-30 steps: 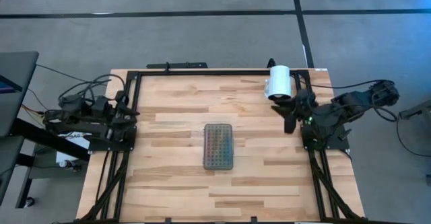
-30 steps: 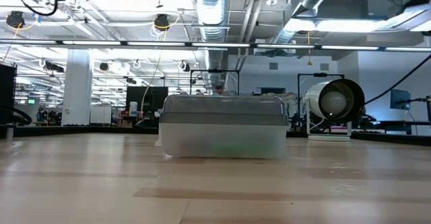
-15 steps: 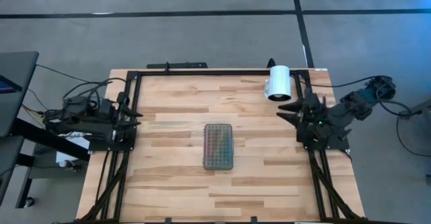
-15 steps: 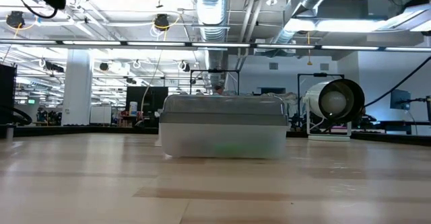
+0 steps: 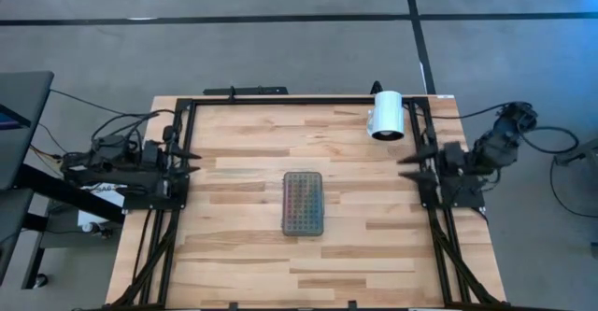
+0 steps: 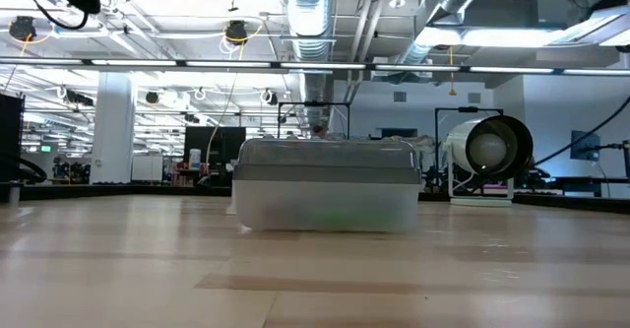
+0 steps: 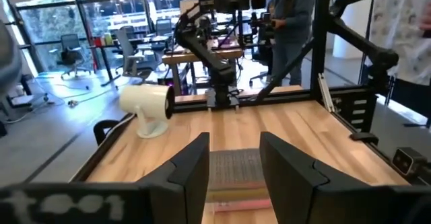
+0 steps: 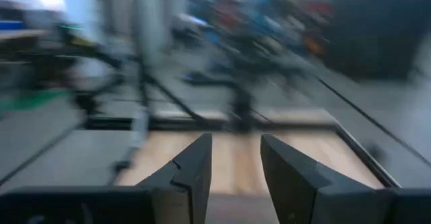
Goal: Pick & place school supplies into a supply box
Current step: Return to Home Position
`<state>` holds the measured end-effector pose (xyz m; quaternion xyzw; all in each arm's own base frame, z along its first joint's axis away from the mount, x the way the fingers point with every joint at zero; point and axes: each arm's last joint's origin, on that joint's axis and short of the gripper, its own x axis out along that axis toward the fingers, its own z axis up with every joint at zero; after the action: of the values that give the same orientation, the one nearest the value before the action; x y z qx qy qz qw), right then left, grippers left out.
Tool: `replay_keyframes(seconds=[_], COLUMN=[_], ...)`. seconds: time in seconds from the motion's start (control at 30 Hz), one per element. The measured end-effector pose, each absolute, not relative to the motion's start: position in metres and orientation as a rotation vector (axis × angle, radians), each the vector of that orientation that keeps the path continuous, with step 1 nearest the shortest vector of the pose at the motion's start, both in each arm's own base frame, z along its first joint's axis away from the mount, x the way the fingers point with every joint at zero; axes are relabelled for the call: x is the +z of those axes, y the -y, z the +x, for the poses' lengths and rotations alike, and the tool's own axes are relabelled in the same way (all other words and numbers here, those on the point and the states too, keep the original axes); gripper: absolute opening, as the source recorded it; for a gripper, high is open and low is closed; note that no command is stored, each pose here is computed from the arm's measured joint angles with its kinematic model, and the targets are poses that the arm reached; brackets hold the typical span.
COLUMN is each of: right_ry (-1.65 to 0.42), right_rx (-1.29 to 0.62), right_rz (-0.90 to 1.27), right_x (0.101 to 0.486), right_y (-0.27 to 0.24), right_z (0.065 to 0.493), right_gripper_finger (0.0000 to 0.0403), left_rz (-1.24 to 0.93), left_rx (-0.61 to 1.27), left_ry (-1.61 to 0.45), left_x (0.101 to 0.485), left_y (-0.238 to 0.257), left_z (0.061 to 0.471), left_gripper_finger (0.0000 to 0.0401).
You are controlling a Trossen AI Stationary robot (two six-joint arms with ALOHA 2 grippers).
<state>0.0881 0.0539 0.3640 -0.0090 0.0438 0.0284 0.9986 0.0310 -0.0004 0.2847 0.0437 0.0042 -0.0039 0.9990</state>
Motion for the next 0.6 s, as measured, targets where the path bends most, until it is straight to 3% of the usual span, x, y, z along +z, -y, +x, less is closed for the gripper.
replay_keyframes(seconds=[0.1, 0.3, 0.6], right_ry=[-0.011, 0.04, 0.203], right_rx=[0.198, 0.175, 0.228], right_rz=[-0.092, -0.003, 0.043], right_x=[0.347, 0.311, 0.286], right_y=[-0.058, -0.041, -0.016], right_z=[0.089, 0.078, 0.044], right_gripper_finger=[0.0122, 0.0122, 0.0122], left_rz=[0.109, 0.122, 0.109], left_rx=[-0.02, -0.017, -0.012], left_ry=[0.013, 0.057, 0.1], left_x=[0.279, 0.268, 0.257], left_y=[0.002, 0.003, 0.004], left_z=[0.038, 0.051, 0.06], left_gripper_finger=[0.0124, 0.0124, 0.0124])
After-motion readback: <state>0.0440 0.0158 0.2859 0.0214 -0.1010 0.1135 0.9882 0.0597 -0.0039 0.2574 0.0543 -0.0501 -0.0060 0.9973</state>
